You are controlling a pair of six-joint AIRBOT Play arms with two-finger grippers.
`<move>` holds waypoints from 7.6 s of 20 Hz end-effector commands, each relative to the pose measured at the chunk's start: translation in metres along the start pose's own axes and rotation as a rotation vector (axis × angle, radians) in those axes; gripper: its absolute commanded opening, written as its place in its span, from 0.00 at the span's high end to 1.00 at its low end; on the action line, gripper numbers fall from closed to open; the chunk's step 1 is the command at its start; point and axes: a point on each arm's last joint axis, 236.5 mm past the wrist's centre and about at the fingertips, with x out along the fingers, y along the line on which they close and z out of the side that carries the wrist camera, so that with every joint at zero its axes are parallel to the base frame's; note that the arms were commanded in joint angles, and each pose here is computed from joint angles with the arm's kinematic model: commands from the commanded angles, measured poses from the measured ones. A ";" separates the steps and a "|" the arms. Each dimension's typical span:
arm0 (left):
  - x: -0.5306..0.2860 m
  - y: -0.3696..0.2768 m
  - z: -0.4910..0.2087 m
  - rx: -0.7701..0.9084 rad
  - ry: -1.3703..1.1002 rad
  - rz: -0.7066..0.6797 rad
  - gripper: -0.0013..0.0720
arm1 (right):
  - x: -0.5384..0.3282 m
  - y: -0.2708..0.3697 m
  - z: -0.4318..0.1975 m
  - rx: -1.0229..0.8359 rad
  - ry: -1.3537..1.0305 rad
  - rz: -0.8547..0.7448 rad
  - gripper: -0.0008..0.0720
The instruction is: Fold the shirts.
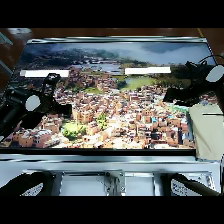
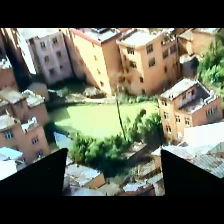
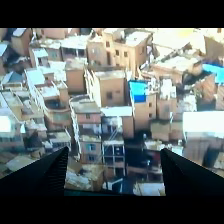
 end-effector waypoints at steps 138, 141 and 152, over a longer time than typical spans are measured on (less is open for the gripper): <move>-0.433 -0.077 0.103 0.175 -1.421 -0.525 0.93 | -0.327 0.213 -0.034 -0.534 -0.899 0.408 0.91; -0.419 -0.068 0.096 0.194 -1.361 -0.443 0.93 | -0.290 0.198 -0.055 -0.522 -0.708 0.357 0.91; -0.203 -0.047 0.105 0.229 -0.738 -0.199 0.93 | -0.162 0.140 -0.060 -0.317 -0.158 0.155 0.91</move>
